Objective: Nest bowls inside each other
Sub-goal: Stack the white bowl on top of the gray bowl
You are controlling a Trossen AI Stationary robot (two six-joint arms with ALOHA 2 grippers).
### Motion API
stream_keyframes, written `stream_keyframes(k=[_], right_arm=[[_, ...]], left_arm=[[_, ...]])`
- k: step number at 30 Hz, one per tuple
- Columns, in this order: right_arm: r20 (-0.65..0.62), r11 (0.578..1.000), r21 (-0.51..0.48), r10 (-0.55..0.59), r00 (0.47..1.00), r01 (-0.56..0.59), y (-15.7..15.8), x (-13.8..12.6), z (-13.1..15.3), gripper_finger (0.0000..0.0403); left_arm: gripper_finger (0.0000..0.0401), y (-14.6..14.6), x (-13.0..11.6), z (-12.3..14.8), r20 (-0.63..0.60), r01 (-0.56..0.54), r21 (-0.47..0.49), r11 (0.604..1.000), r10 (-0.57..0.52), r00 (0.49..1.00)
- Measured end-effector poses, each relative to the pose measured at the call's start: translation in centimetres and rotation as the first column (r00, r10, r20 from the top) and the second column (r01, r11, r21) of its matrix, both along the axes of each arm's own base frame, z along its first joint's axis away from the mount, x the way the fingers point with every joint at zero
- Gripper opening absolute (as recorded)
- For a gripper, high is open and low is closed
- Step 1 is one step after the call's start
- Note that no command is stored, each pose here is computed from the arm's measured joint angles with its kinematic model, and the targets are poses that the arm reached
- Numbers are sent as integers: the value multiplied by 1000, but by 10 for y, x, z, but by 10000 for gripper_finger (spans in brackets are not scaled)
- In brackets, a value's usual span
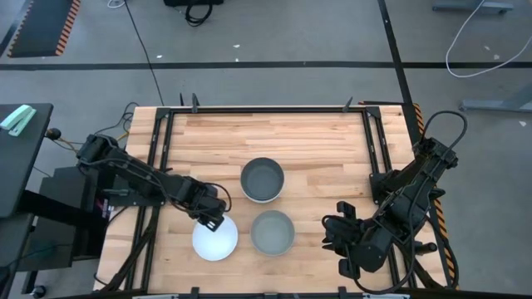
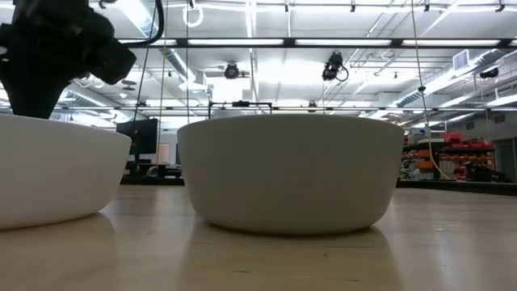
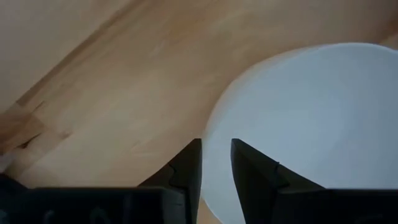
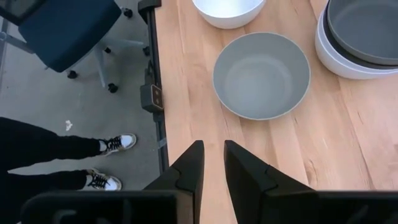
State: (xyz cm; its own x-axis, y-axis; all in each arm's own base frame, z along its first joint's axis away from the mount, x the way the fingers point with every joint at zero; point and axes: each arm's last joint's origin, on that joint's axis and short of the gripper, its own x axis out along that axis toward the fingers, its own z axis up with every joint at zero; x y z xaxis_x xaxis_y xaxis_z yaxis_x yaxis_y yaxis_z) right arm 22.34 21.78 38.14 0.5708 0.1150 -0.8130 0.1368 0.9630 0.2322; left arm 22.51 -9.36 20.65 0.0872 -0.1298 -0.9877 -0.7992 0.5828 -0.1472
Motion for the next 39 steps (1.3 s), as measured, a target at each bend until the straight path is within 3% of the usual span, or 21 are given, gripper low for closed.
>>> stream_keyframes(k=[6, 12, 25, 31, 39], right_arm=[[0, 1000, 0, 0, 1000, 0, 0, 0, 0, 72], [1, 1000, -4, 5, 1000, -5, 0, 0, 0, 73], [7, 1000, -11, 2, 1000, -2, 0, 0, 0, 73], [8, 1000, -11, 2, 1000, -2, 0, 0, 0, 73], [36, 999, -42, -13, 999, 15, -1, 1, 1, 69]], left_arm=[[94, 0, -3, -17, 1, -22, -49, 999, 22, 1000], [96, -1, -1, -18, 26, -16, -65, 998, 17, 1000], [84, -2, 3, -30, -27, -40, -43, 998, 38, 999], [65, -3, 4, -33, -38, -56, -40, 998, 54, 998], [10, -1, 5, -32, -37, -84, -48, 995, 82, 996]])
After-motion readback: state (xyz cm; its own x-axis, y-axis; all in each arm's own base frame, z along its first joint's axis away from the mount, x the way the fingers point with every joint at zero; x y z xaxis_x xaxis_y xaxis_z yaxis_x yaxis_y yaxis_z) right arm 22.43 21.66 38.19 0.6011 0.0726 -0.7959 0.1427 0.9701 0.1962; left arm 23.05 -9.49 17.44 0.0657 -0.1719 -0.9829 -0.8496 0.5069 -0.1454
